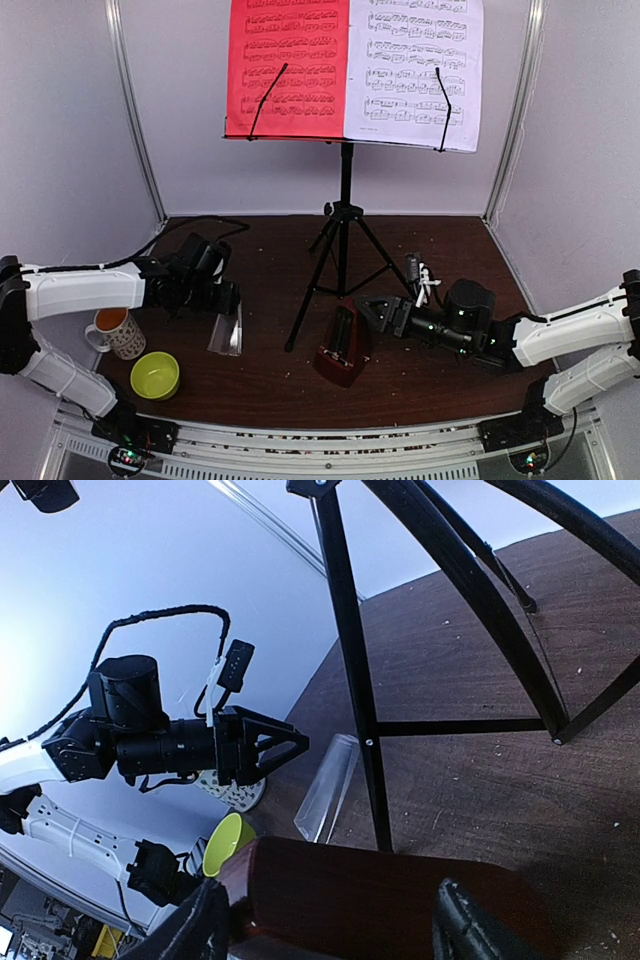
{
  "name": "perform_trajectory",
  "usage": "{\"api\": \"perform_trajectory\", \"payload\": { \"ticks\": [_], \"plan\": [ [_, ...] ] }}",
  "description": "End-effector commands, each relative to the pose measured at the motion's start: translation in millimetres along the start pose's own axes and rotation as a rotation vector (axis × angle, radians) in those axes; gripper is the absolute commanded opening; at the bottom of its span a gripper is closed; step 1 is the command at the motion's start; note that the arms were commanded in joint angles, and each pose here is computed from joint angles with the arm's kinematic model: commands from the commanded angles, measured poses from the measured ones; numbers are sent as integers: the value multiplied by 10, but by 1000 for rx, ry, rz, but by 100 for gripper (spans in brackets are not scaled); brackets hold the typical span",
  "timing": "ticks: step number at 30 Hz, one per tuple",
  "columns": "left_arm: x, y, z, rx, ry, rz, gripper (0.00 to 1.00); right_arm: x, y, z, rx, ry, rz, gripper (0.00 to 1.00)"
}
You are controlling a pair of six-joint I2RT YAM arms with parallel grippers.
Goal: Set up the instrument practice props
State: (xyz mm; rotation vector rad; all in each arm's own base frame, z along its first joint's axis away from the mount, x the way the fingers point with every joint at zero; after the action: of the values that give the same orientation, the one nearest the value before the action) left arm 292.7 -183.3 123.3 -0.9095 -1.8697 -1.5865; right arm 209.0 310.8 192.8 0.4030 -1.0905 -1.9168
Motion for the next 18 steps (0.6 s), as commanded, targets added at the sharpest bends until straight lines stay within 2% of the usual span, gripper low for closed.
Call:
{"api": "perform_trajectory", "payload": {
  "ticks": [1, 7, 13, 18],
  "plan": [
    [41, 311, -99, -5, -23, -76, 69, 44, -473, -349, 34, -132, 184, 70],
    [251, 499, -146, -4, -62, -146, 78, 48, -396, -301, 45, -128, 173, 76],
    [618, 514, -216, -34, -208, -249, 79, 54, -262, -222, 71, -122, 157, 81],
    [842, 362, -332, -77, -347, -311, 77, 49, -137, -145, 97, -118, 142, 82]
  ]
}}
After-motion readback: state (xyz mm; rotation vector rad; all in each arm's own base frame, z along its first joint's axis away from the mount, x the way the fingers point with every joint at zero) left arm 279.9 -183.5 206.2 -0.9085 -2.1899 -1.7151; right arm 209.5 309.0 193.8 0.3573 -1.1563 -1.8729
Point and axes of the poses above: each gripper's point midway between its finger pads, its own x axis back along the fingers, its own z axis along the line the jaws close on, y = z × x, the point moved 2 cm from there along x, back along the fingers, and after that the axes turned 12 degrees about x, right-handed, at the moved point
